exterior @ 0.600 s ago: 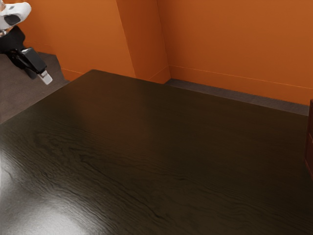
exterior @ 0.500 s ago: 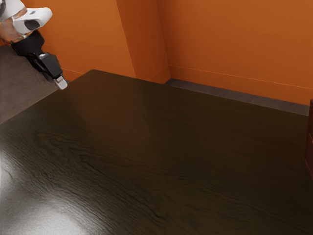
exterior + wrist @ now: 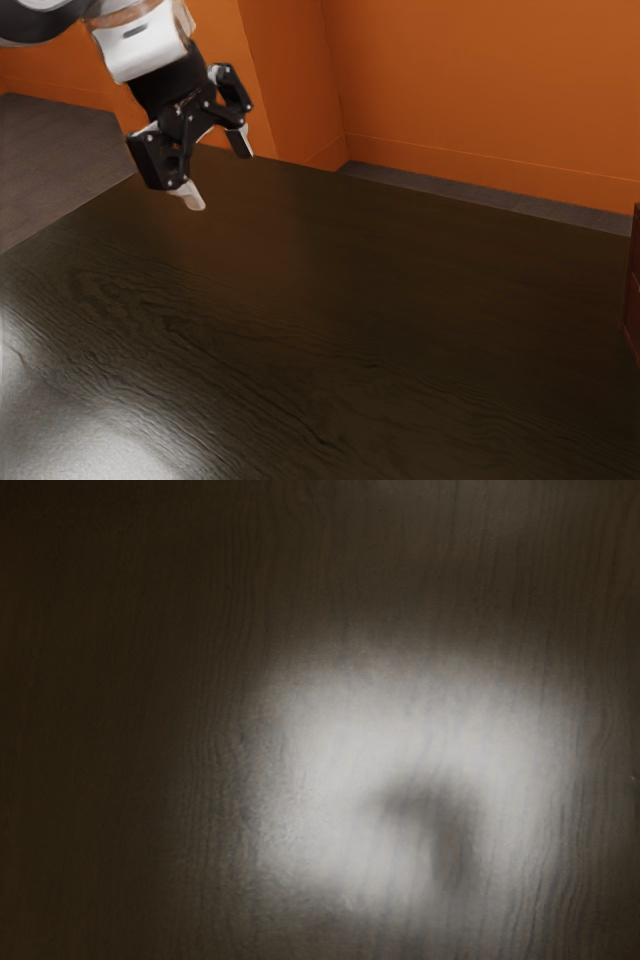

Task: Pull the drawer handle with one arm to open the drawer

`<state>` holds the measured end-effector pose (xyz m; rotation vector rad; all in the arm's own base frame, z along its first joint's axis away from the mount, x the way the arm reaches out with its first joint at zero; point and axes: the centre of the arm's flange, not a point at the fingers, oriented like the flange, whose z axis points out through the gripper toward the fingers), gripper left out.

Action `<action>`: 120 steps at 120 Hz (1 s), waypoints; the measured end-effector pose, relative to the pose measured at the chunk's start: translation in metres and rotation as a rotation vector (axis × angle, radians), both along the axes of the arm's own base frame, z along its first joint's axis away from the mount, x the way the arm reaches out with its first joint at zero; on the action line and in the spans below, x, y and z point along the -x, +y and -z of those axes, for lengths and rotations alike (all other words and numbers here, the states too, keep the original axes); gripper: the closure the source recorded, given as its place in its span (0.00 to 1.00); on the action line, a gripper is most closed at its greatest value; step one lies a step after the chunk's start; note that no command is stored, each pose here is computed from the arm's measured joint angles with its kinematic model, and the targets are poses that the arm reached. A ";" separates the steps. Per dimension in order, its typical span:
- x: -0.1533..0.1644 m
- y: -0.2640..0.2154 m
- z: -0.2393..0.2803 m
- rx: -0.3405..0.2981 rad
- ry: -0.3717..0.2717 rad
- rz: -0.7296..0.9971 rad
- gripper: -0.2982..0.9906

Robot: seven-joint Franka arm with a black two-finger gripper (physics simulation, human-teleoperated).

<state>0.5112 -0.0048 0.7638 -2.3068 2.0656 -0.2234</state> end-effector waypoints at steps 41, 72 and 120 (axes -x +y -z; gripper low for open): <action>-0.035 -0.102 0.100 -0.061 -0.017 0.634 0.23; -0.062 -0.102 0.110 -0.120 -0.167 0.827 0.23; -0.045 -0.209 0.117 -0.153 -0.246 1.195 0.23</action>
